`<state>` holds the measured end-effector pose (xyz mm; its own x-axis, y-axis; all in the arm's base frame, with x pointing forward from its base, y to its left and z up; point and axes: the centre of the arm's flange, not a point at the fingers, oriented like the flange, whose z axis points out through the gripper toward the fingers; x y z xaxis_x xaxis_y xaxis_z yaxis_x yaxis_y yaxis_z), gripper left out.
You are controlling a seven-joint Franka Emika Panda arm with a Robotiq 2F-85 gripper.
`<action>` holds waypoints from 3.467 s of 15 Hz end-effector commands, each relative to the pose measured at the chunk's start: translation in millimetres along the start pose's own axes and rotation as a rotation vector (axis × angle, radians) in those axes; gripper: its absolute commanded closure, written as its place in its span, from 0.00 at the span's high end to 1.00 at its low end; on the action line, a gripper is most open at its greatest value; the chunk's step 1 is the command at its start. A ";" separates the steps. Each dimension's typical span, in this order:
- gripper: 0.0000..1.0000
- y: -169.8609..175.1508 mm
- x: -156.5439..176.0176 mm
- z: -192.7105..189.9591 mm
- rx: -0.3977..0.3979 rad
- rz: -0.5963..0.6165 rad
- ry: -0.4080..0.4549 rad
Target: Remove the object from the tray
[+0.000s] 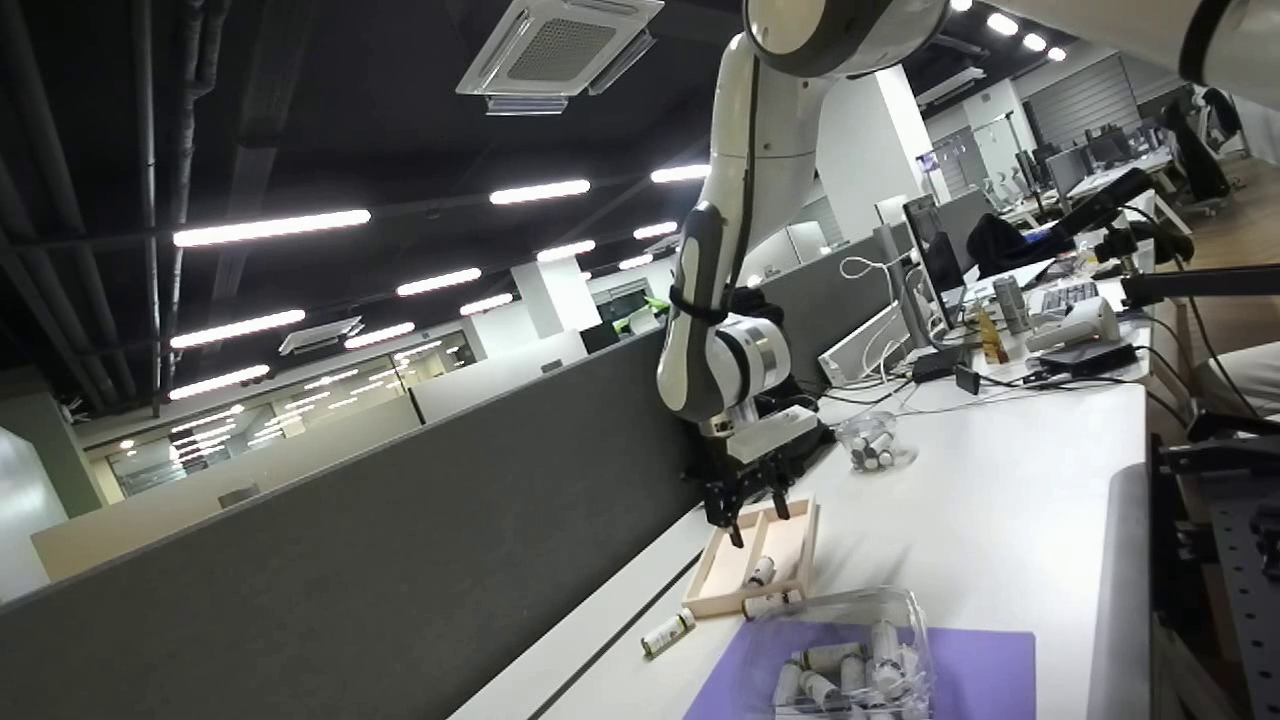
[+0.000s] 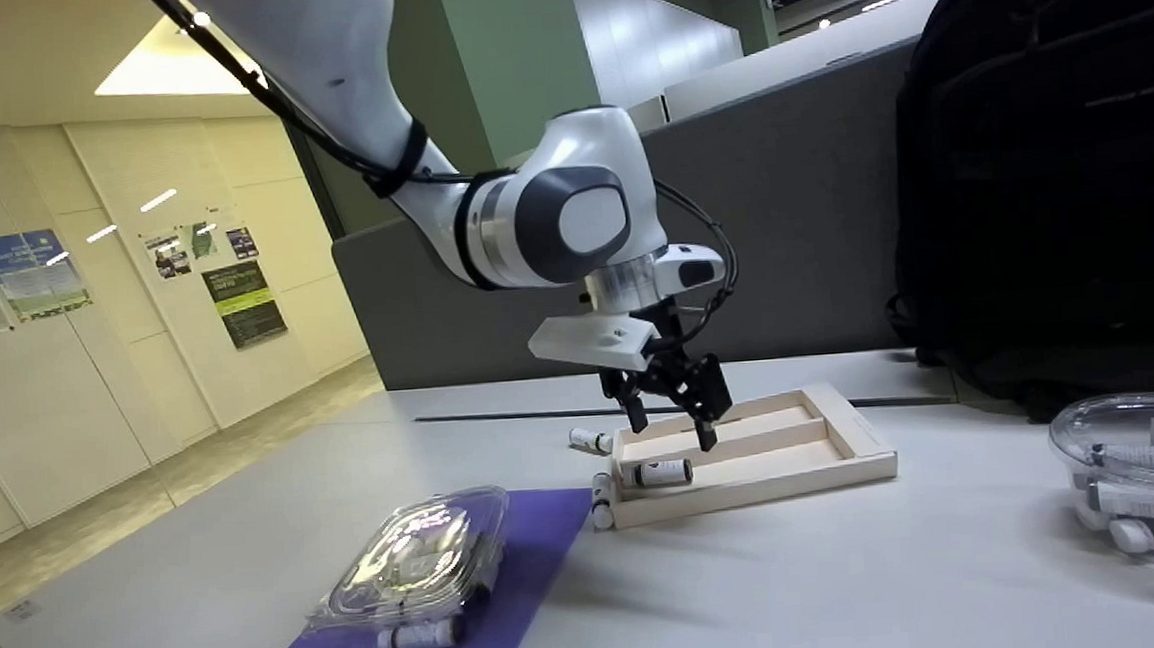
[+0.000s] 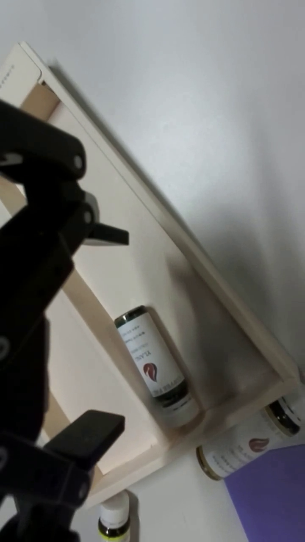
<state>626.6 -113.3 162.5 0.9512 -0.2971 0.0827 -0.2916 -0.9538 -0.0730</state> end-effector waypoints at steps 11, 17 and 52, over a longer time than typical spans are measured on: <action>0.98 -12.5 13.7 36.1 -0.006 -0.124 -0.072; 0.49 -11.5 21.4 41.4 -0.017 -0.149 -0.078; 0.27 3.6 32.1 45.8 0.002 -0.156 -0.026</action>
<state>653.8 -117.5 126.2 0.9864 -0.1466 0.0747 -0.1422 -0.9879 -0.0615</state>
